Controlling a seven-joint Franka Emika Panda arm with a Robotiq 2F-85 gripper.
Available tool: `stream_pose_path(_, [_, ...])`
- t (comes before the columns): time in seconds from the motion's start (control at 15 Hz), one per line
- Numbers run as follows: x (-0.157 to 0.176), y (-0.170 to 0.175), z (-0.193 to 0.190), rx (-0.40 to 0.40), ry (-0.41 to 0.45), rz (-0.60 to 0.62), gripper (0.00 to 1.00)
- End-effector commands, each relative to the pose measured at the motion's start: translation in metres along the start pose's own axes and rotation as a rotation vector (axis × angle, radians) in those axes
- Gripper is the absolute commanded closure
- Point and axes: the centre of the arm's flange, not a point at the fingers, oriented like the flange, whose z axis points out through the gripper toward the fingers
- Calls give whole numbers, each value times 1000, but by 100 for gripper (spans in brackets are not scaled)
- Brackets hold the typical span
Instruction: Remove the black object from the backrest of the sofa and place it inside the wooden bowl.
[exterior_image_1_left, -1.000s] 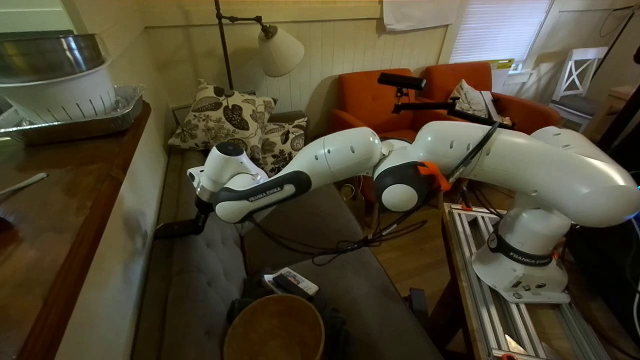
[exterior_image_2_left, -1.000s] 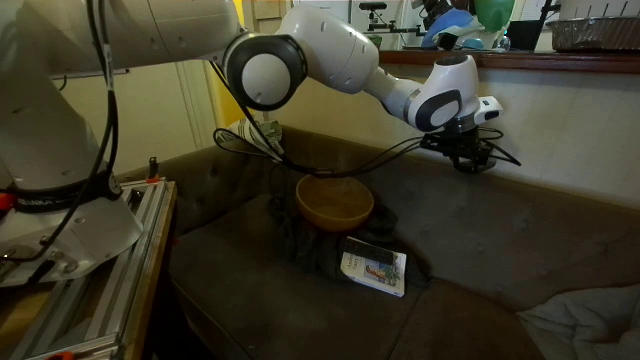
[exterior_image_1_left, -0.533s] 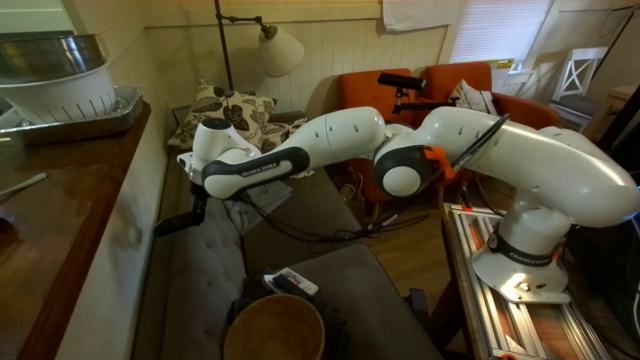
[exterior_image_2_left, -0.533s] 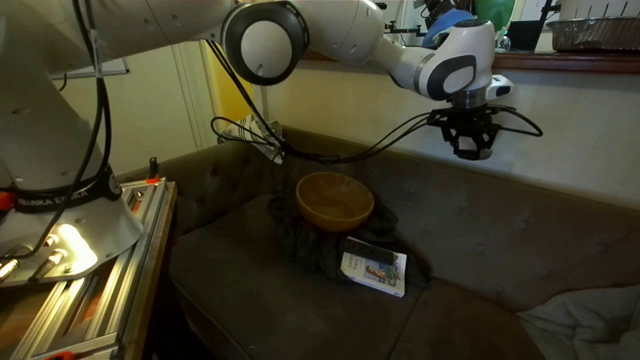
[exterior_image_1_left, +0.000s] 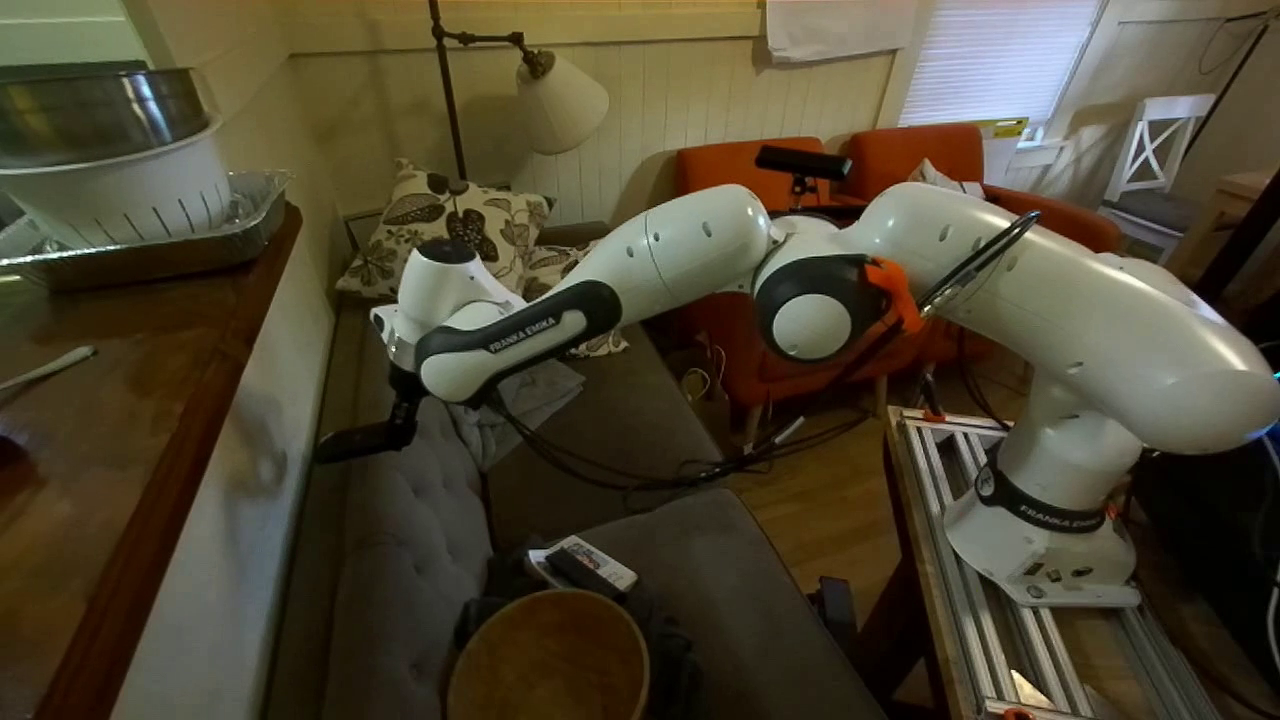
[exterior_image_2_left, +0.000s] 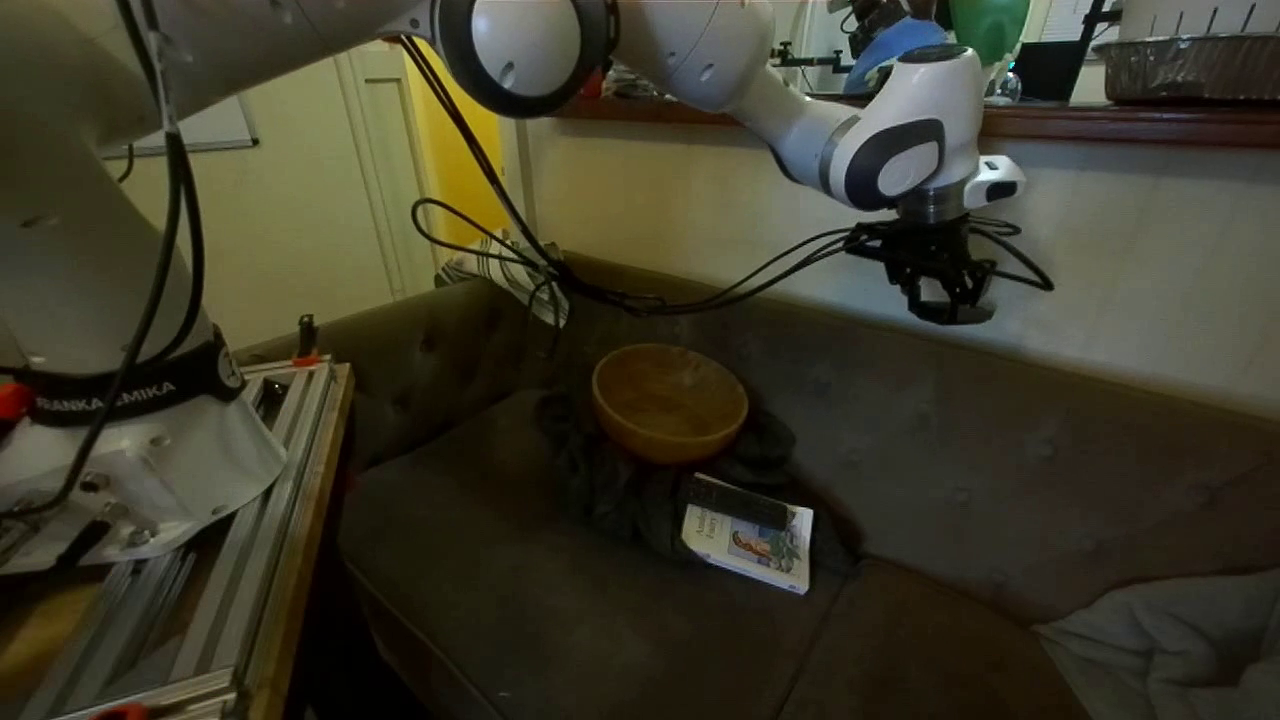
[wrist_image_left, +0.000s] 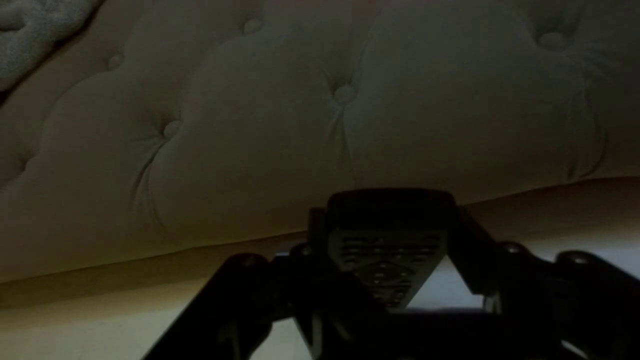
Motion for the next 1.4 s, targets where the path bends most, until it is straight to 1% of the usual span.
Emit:
stream_pose_path(0.0, [-68,-30,-24,-7,67,172,64])
stream_pose_path(0.13, [-82,-39,-10,-20,118,275,64])
stream_pose_path(0.27, [-99,-47,1,-25,190,363,64])
stream_pose_path(0.33, [-109,-49,6,6,246,376,64])
stream_pose_path(0.4, [-56,-29,43,-18,189,315,39])
stream_pose_path(0.47, [-65,-33,47,-15,217,333,39])
stream_pose_path(0.53, [-71,-37,50,-11,226,342,39])
stream_pose_path(0.67, [-73,-39,50,-8,229,351,39])
stream_pose_path(0.73, [-71,-38,47,-8,232,353,64])
stream_pose_path(0.8, [-72,-37,40,-49,253,366,64])
stream_pose_path(0.93, [-90,-35,27,-112,298,415,64])
stream_pose_path(1.0, [-103,-34,22,-160,337,458,64])
stream_pose_path(1.13, [-138,-35,13,-224,398,536,64])
stream_pose_path(1.2, [-151,-34,16,-265,426,577,64])
stream_pose_path(1.27, [-169,-40,9,-314,437,616,64])
stream_pose_path(1.33, [-181,-40,15,-360,426,659,64])
